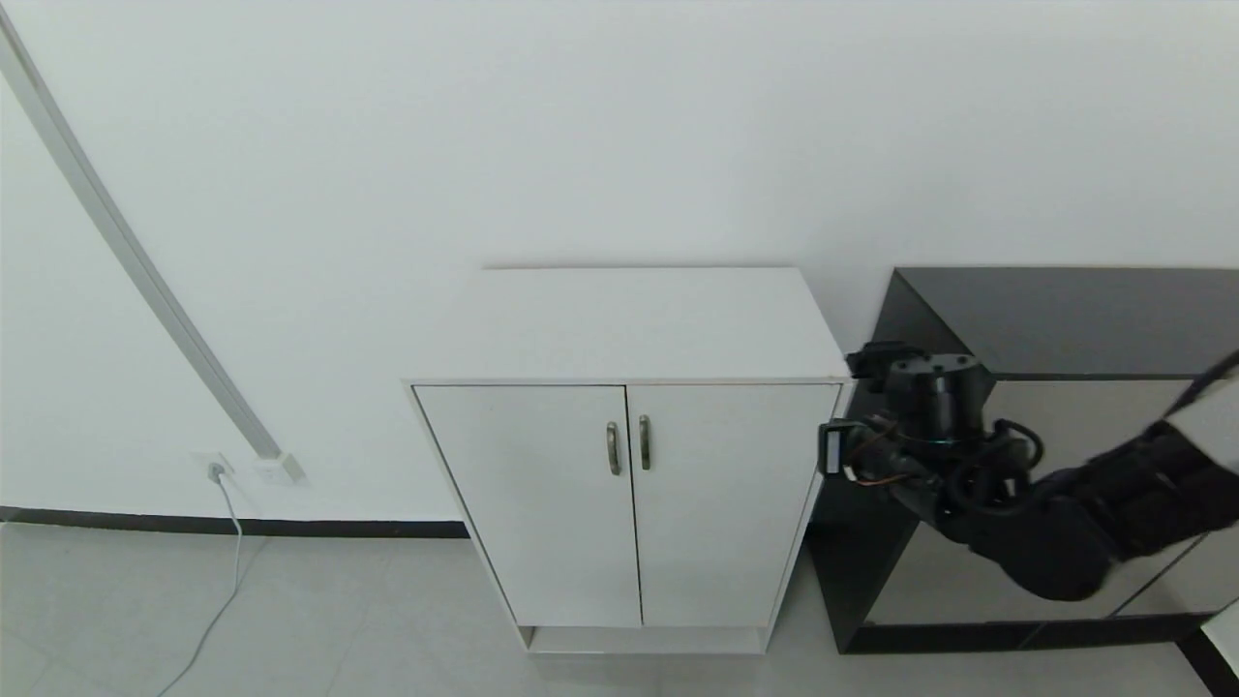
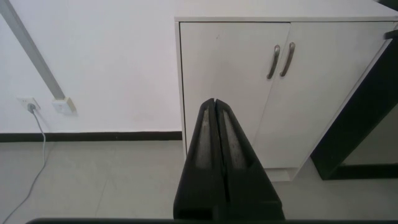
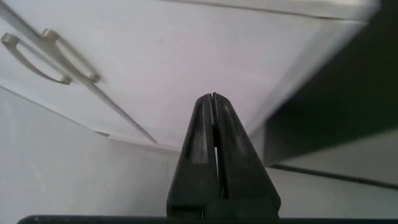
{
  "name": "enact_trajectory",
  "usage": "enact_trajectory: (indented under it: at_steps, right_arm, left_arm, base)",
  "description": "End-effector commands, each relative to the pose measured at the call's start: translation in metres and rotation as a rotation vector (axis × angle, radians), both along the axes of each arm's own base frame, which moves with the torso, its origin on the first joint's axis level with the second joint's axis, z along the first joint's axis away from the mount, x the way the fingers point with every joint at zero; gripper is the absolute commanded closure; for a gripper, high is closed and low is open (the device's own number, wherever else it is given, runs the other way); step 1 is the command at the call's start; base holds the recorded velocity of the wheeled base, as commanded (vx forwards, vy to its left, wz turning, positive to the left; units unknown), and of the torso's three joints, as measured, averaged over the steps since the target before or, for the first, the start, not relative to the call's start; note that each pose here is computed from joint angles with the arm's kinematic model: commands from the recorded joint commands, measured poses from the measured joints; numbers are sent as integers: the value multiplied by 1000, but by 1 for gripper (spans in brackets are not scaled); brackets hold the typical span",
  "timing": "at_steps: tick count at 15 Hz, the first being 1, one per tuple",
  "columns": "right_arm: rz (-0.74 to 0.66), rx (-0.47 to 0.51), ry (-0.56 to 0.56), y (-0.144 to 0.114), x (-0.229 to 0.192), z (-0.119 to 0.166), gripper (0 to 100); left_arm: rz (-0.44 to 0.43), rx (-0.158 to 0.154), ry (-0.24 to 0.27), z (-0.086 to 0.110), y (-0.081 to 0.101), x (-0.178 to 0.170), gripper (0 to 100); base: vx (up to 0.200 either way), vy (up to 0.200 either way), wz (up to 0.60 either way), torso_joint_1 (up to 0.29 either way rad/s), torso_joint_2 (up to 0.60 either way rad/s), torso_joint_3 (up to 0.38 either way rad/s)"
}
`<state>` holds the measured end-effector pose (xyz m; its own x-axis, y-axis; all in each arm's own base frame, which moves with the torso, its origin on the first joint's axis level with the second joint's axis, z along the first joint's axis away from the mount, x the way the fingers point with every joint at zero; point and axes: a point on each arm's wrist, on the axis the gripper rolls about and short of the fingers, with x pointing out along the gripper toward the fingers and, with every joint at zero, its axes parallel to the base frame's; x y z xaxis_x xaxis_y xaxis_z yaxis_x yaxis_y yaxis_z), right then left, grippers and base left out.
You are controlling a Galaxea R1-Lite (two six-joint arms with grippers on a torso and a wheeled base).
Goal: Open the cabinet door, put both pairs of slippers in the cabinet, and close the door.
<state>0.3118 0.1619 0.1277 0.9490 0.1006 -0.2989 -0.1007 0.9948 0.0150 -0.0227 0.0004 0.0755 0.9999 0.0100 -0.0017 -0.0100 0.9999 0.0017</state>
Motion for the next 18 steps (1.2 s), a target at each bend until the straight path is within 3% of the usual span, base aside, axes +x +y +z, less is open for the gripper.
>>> enact_trajectory:
  at_steps: [1,4,5,11,14,18]
  right_arm:
    - [-211,-27,-54,-84,-81,36,100]
    - [-307,-87,-47,-135,-149,25,100]
    - [-261,-90,-37,-140,-172,19,100]
    - [-26,-63,121,-153,-254,-19,100]
    - [11,-67,202,-155,-269,-39,100]
    - [30,-74,266,-155,-273,-45,100]
  left_arm:
    - [1,0,0,0,0,0,100]
    - [1,0,1,0,0,0,100]
    - [1,0,1,0,0,0,100]
    - [1,0,0,0,0,0,100]
    - [1,0,3,0,0,0,100]
    - [1,0,0,0,0,0,100]
  base:
    - [0,0,0,0,0,0]
    - [0,0,0,0,0,0]
    - [0,0,0,0,0,0]
    - [0,0,0,0,0,0]
    - [0,0,0,0,0,0]
    - [0,0,0,0,0,0]
